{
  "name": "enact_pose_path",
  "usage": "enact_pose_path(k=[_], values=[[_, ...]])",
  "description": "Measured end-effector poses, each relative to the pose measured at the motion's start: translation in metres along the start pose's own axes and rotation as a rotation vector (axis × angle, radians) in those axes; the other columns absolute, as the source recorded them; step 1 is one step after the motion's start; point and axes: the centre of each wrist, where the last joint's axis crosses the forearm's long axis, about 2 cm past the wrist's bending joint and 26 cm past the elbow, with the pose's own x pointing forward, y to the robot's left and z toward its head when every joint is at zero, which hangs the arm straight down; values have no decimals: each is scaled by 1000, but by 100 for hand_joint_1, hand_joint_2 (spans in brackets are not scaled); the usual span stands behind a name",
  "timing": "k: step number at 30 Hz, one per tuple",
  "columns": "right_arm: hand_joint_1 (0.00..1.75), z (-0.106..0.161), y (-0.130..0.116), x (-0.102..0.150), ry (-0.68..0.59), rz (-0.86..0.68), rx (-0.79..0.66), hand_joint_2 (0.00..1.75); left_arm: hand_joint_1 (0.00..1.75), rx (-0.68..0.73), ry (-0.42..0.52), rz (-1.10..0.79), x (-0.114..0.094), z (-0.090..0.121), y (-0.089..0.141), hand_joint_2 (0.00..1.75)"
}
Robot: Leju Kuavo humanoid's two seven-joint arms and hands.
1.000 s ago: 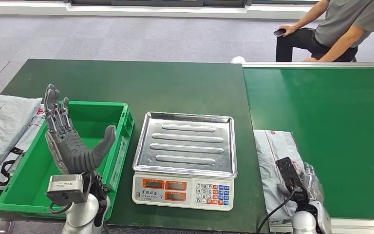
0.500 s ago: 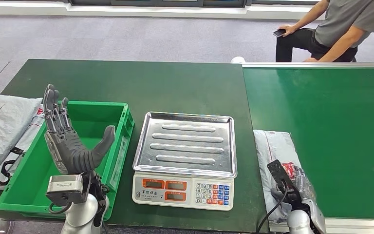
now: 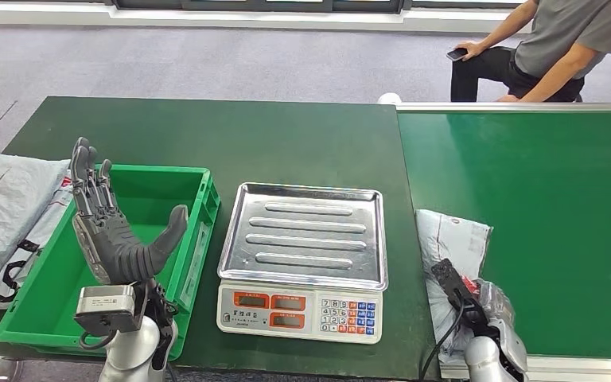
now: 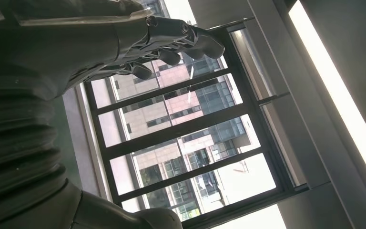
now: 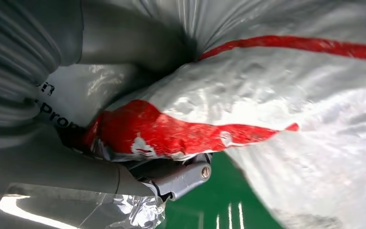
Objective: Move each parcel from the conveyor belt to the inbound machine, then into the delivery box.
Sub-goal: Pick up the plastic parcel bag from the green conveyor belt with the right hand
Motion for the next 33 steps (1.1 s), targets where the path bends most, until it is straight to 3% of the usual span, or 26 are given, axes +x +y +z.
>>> enact_pose_path(k=[13,16,23,33], values=[[175,8,-6,0,7,35,-97,175,0,5,4,-8,2,2,1,175],[175,16,-14,5,-54,20,-247,175,0,6,1,-16,4,3,2,175],[175,51,-54,43,-368,-94,-677,175,0,8,-6,-15,6,3,3,175],[175,93,-79,77,-534,-108,-916,175,0,5,-13,-6,5,-2,2,175]])
